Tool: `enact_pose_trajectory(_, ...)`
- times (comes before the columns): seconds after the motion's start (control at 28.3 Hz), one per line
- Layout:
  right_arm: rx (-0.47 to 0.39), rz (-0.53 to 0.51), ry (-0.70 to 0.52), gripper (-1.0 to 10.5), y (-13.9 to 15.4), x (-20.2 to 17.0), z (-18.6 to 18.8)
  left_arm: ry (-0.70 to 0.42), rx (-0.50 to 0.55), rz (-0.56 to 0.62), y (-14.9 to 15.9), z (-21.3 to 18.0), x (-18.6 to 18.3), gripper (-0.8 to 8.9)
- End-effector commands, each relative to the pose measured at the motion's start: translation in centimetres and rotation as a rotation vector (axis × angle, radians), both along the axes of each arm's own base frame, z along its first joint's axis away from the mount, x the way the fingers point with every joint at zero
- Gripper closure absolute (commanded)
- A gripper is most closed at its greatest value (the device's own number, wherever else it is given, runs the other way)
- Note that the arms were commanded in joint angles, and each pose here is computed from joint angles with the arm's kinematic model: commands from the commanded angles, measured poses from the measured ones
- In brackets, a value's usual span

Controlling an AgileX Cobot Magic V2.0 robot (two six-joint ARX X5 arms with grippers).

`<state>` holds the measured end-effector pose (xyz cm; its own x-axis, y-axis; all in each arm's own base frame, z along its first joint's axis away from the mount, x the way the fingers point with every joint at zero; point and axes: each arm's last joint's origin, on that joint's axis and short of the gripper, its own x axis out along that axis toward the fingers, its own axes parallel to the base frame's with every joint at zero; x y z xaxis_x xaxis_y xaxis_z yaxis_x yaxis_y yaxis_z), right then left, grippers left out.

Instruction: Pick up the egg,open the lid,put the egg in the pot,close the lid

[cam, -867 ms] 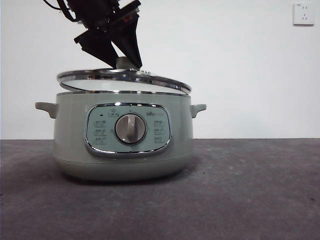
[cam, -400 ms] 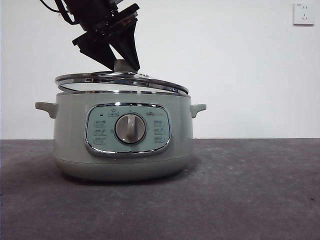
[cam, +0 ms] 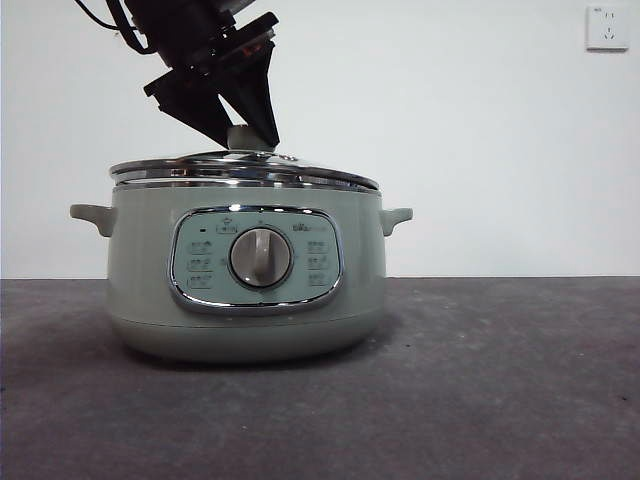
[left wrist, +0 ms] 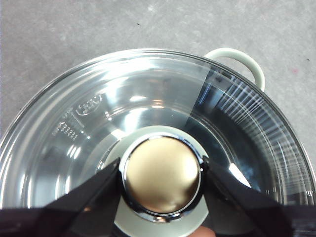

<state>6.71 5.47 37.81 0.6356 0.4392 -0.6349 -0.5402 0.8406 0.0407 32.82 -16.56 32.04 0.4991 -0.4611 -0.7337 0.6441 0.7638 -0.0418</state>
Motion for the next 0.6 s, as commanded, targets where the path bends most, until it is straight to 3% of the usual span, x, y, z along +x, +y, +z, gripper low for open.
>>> enact_pose_trajectory(0.04, 0.007, -0.010, 0.001, 6.0, 0.0, 0.0, -0.1, -0.031, -0.023, -0.010, 0.0, 0.4, 0.1, 8.21)
enact_pose_trajectory(0.49, 0.006, -0.009, 0.001, 6.0, 0.0, 0.0, -0.1, 0.084, 0.001, 0.016, -0.1, -2.7, 0.1, 8.06)
enact_pose_trajectory(0.53, 0.007, -0.009, 0.001, 6.0, 0.0, 0.0, -0.1, 0.088, 0.002, 0.018, 0.0, -2.7, 0.1, 7.63)
enact_pose_trajectory(0.6, 0.007, -0.009, 0.001, 6.0, 0.0, 0.0, -0.1, 0.090, -0.001, 0.022, 0.0, -2.7, 0.1, 5.24)
